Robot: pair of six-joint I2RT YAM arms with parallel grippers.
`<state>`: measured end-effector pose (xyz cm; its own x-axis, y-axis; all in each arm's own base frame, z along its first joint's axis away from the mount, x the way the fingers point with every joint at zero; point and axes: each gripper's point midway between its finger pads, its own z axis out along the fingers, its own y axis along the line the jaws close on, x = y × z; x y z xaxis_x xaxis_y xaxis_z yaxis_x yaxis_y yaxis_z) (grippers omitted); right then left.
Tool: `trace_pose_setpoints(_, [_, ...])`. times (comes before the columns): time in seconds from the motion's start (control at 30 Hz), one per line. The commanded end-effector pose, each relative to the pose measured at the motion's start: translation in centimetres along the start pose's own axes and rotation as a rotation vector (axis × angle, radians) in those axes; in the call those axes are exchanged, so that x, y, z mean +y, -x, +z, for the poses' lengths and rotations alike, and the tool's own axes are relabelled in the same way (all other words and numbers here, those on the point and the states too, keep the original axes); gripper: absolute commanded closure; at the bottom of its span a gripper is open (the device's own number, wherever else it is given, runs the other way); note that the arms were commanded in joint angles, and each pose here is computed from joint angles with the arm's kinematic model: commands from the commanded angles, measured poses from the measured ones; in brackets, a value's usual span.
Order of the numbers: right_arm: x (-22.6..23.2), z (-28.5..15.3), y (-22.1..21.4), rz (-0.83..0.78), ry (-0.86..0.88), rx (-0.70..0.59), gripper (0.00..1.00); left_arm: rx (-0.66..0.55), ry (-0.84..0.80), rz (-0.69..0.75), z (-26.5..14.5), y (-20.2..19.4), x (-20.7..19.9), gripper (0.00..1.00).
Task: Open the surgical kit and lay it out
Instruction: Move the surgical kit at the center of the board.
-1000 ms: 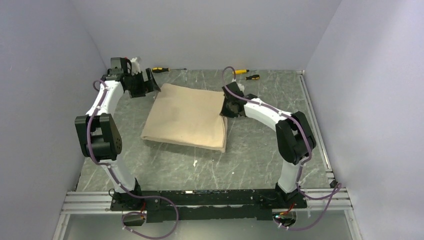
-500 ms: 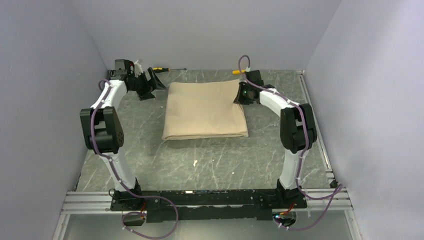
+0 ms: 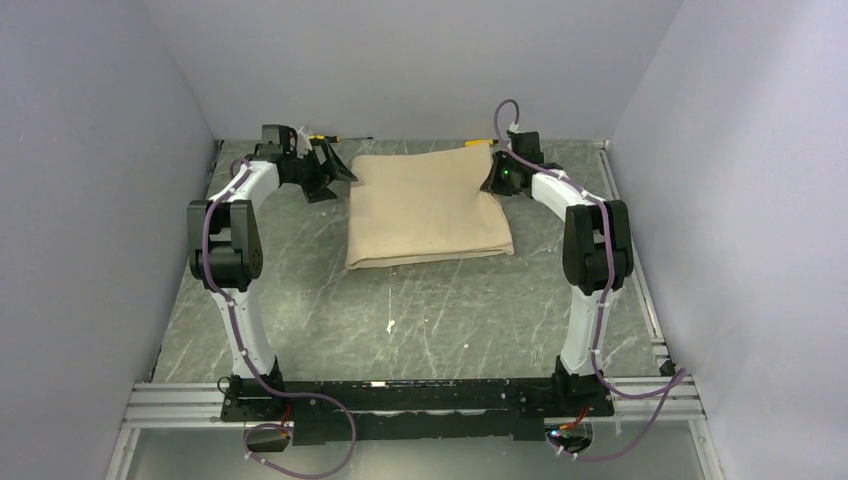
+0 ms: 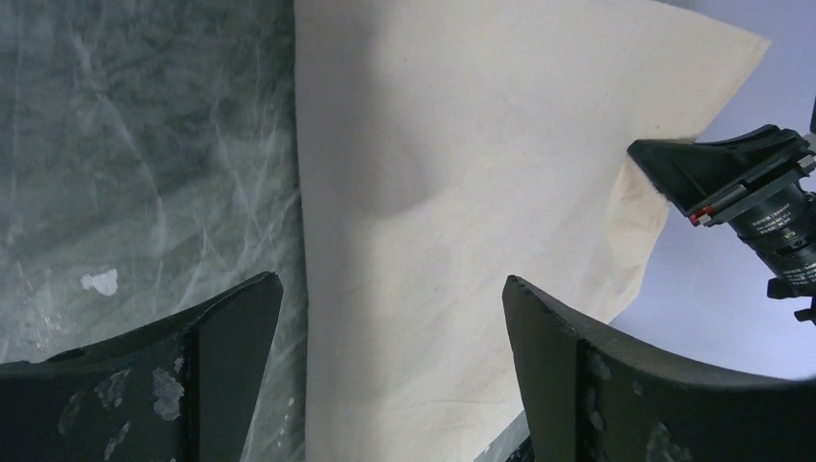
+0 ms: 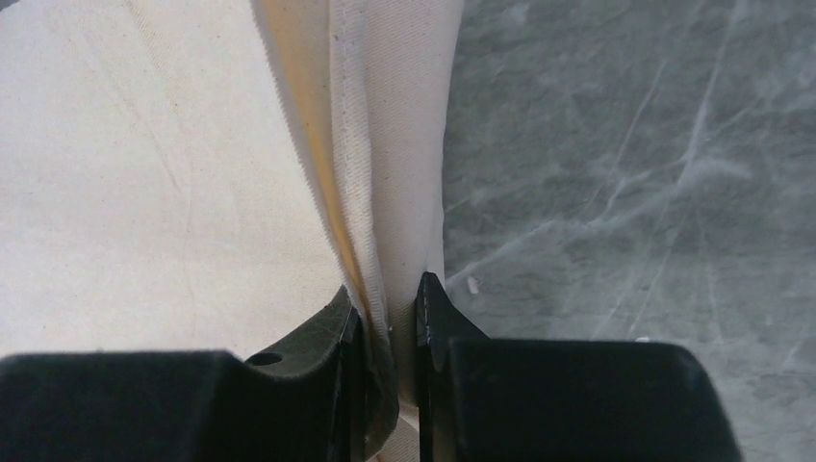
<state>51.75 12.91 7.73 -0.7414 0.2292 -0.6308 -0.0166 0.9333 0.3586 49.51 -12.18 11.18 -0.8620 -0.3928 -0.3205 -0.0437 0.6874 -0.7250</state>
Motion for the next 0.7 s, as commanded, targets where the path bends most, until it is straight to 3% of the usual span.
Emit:
trace_pose_setpoints(0.0, [-6.0,-0.5,8.3,0.105,-0.156,-0.258,1.0,-0.08,-0.074,0.046,-0.2,3.0,-2.2,0.09])
trace_pose_setpoints(0.37, [-5.4,1.3,8.7,0.018,-0.035,-0.184,1.0,-0.078,-0.079,0.044,0.6,3.8,-2.0,0.1])
trace_pose_setpoints(0.4, [-5.4,1.1,8.9,0.021,-0.042,-0.178,0.9,-0.082,-0.072,0.05,0.5,4.0,-2.1,0.1])
trace_pose_setpoints(0.5, [-5.1,0.0,9.9,0.039,-0.051,-0.176,0.47,-0.099,-0.05,0.076,-0.3,4.7,-2.6,0.09])
trace_pose_setpoints(0.6, [-4.9,-1.6,10.8,0.039,-0.074,-0.174,0.3,-0.12,-0.019,0.11,-1.4,5.4,-3.2,0.09])
trace_pose_setpoints(0.67, [-4.9,-2.9,11.4,0.032,-0.091,-0.174,0.24,-0.135,0.007,0.132,-2.2,6.0,-3.6,0.09])
